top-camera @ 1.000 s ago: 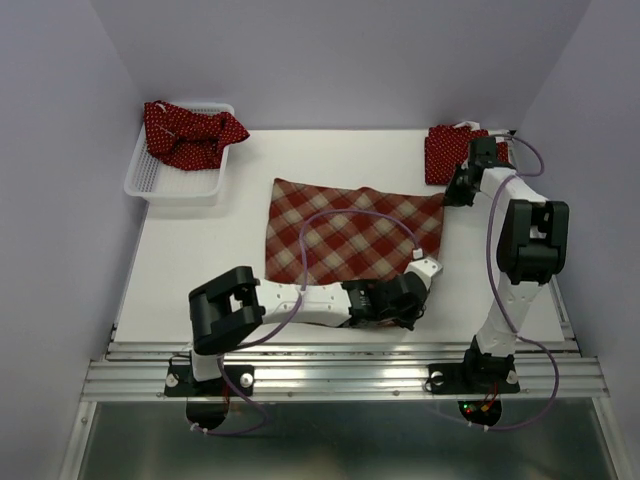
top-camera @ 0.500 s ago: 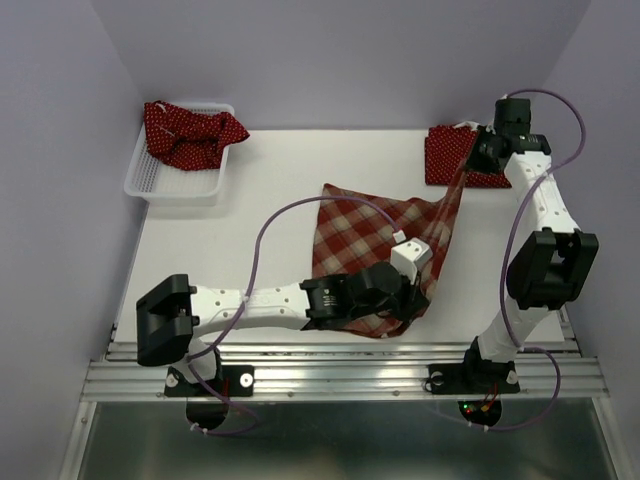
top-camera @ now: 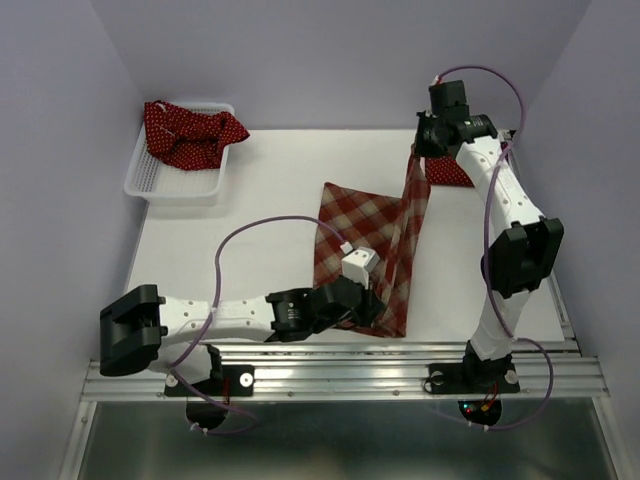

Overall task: Fold and stack the skirts
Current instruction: Fold the skirt

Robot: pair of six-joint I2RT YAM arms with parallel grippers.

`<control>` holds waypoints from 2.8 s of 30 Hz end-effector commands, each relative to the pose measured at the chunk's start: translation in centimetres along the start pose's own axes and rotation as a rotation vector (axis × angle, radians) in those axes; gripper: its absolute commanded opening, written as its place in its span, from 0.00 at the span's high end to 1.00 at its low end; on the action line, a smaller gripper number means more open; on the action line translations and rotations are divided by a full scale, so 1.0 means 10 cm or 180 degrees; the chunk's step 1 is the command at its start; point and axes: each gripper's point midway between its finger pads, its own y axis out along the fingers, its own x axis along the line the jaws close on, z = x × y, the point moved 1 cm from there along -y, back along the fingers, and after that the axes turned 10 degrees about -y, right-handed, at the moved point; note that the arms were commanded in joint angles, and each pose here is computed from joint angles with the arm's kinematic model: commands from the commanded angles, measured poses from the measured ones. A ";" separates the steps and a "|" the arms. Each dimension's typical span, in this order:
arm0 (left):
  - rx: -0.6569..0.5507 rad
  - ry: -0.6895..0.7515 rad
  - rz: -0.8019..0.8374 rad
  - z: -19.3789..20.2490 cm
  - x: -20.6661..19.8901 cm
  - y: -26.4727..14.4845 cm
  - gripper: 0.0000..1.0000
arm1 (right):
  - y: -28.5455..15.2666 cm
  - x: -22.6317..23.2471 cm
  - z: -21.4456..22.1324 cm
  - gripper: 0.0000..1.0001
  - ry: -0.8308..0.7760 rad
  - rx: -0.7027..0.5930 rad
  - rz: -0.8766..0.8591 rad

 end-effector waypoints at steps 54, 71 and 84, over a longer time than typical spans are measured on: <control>0.0207 -0.0435 0.0463 -0.07 -0.04 -0.19 1.00 | 0.22 0.65 -0.70 0.99 0.0014 -0.0986 0.0476; 0.0702 0.0223 0.1286 0.11 -1.10 0.06 1.00 | -0.26 -0.52 -0.47 0.98 -0.0023 -0.0732 0.1097; 0.0652 0.0078 0.1090 0.24 -0.83 0.13 1.00 | -0.03 -0.20 -0.47 0.99 -0.0131 -0.0663 0.0493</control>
